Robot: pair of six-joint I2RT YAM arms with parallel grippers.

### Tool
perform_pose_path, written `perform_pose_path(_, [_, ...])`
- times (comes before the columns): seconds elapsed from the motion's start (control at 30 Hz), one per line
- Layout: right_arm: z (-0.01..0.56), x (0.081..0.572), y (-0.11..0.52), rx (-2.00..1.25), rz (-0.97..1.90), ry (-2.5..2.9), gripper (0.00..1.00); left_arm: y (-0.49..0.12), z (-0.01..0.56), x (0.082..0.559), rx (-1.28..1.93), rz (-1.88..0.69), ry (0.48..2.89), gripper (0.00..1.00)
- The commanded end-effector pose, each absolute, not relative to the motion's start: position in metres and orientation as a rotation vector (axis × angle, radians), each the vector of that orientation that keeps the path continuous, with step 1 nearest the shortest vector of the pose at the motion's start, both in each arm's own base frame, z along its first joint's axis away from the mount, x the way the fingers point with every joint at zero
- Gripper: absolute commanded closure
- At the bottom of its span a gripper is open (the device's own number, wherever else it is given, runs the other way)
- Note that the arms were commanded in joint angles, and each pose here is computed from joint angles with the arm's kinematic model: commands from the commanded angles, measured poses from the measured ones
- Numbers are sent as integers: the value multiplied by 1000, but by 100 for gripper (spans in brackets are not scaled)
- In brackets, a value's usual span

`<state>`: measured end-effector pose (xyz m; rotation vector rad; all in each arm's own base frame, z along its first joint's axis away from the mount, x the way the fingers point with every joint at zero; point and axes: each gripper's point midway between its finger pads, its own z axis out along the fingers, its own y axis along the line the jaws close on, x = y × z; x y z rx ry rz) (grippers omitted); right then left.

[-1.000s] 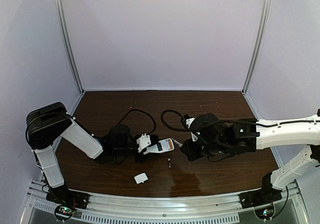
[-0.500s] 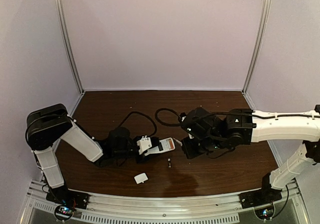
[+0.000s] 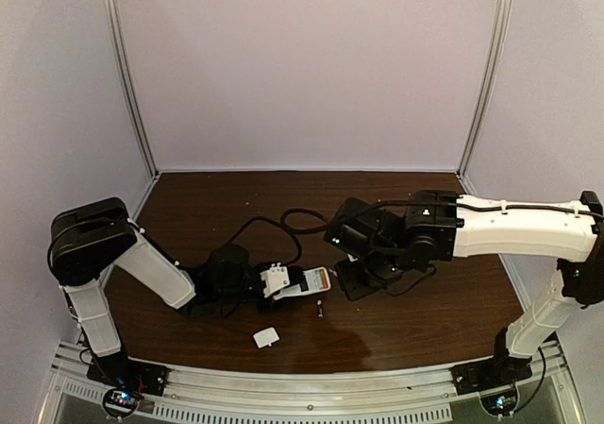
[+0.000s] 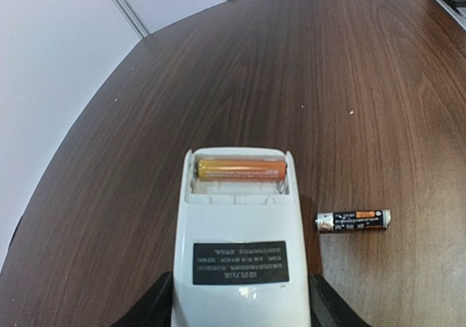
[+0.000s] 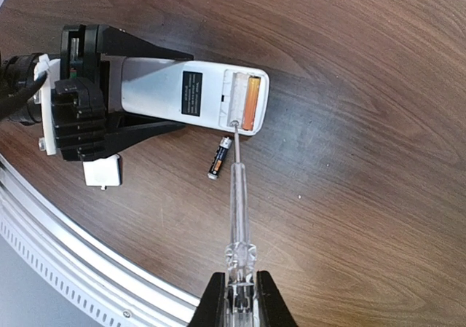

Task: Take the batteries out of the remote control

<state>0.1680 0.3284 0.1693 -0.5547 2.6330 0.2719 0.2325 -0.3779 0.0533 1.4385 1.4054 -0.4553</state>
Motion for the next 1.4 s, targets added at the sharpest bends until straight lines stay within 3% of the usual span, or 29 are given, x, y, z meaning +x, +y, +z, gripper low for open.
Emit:
perform_pose_path(0.0, [169,161,324,-562,227,2710,100,-386,81,236,1395,-443,1324,100])
perform_pose_path(0.57, [154,165,338,-639,215,2873,100,-384,81,236,1388,-424,1321,100])
perform_pose_path(1.37, [136,212,335,-587,111,2831,100,-384,83,235,1385,-424,1315,100])
